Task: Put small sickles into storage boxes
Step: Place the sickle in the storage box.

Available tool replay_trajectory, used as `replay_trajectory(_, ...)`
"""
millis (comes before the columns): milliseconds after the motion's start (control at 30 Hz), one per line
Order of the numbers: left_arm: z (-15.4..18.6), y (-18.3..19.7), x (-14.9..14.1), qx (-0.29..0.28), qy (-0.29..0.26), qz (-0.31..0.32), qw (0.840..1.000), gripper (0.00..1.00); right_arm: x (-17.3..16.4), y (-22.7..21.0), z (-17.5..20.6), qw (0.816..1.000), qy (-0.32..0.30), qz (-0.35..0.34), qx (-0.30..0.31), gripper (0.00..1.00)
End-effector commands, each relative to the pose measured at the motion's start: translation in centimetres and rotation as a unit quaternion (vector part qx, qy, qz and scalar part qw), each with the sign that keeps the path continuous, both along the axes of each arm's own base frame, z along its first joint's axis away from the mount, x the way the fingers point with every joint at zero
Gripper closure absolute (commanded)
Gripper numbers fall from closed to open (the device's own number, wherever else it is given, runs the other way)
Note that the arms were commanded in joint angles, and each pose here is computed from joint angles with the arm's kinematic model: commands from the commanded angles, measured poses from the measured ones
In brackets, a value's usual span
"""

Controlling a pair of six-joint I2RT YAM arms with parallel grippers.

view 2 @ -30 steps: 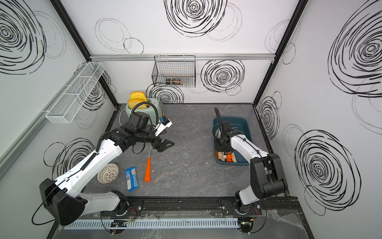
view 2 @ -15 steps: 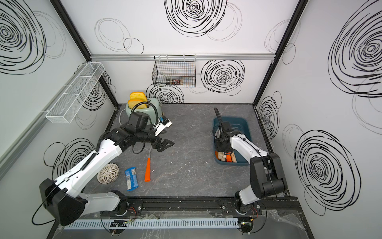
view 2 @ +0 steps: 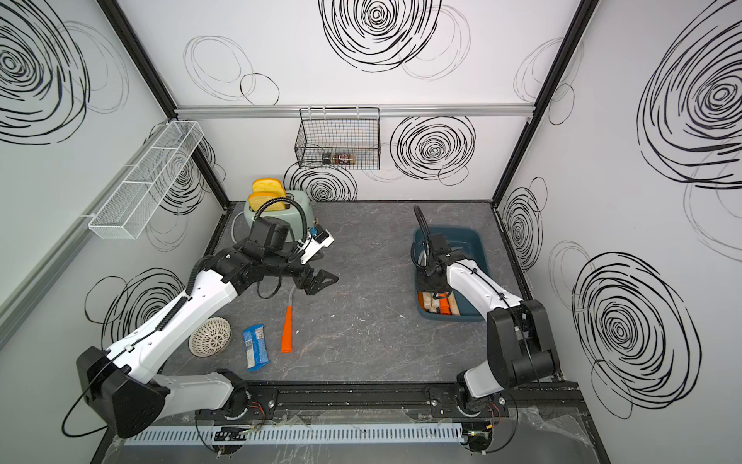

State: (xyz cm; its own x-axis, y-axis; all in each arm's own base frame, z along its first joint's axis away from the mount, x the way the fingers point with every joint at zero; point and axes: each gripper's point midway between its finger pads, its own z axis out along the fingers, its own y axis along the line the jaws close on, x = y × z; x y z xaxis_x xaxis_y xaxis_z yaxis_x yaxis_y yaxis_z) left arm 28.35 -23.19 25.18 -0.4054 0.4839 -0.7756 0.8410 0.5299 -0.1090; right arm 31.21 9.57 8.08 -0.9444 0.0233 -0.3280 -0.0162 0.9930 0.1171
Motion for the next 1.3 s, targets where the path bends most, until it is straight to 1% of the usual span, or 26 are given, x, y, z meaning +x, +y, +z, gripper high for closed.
replay_trajectory(0, 1.5, 0.1, 0.2, -0.014, -0.020, -0.002, 1.000, 0.04, -0.2, -0.2, 1.2, 1.000, -0.007, 0.002, -0.007, 0.63)
replay_trajectory(233, 2.0, 0.3, 0.3, -0.012, -0.027, 0.004, 1.000, 0.04, -0.2, -0.3, 1.9, 1.000, -0.018, 0.000, -0.008, 0.63)
replay_trajectory(367, 2.4, 0.6, 0.5, -0.012, -0.035, 0.011, 0.999, 0.04, 0.1, -0.6, 3.4, 0.999, -0.039, -0.006, -0.011, 0.63)
replay_trajectory(533, 2.4, 1.3, 0.8, -0.012, -0.037, 0.026, 0.999, 0.04, 0.6, -0.4, 5.4, 0.998, -0.065, -0.010, 0.000, 0.62)
replay_trajectory(700, 2.2, 3.1, 1.3, -0.017, -0.032, 0.058, 0.998, 0.04, 0.8, 0.8, 6.9, 0.996, -0.083, 0.003, 0.023, 0.61)
replay_trajectory(933, 1.9, 7.0, 2.0, -0.022, -0.032, 0.116, 0.993, 0.04, 1.1, 2.9, 8.5, 0.992, -0.109, 0.033, 0.047, 0.60)
replay_trajectory(1100, 1.4, 9.7, 2.1, -0.026, -0.028, 0.155, 0.987, 0.04, 1.2, 4.6, 9.2, 0.990, -0.124, 0.045, 0.040, 0.56)
replay_trajectory(1167, 1.3, 10.6, 2.0, -0.026, -0.026, 0.164, 0.986, 0.04, 1.3, 5.3, 9.4, 0.990, -0.130, 0.047, 0.037, 0.52)
replay_trajectory(1267, 1.2, 11.6, 1.7, -0.025, -0.028, 0.174, 0.984, 0.04, 1.5, 5.6, 9.7, 0.989, -0.145, 0.034, 0.011, 0.48)
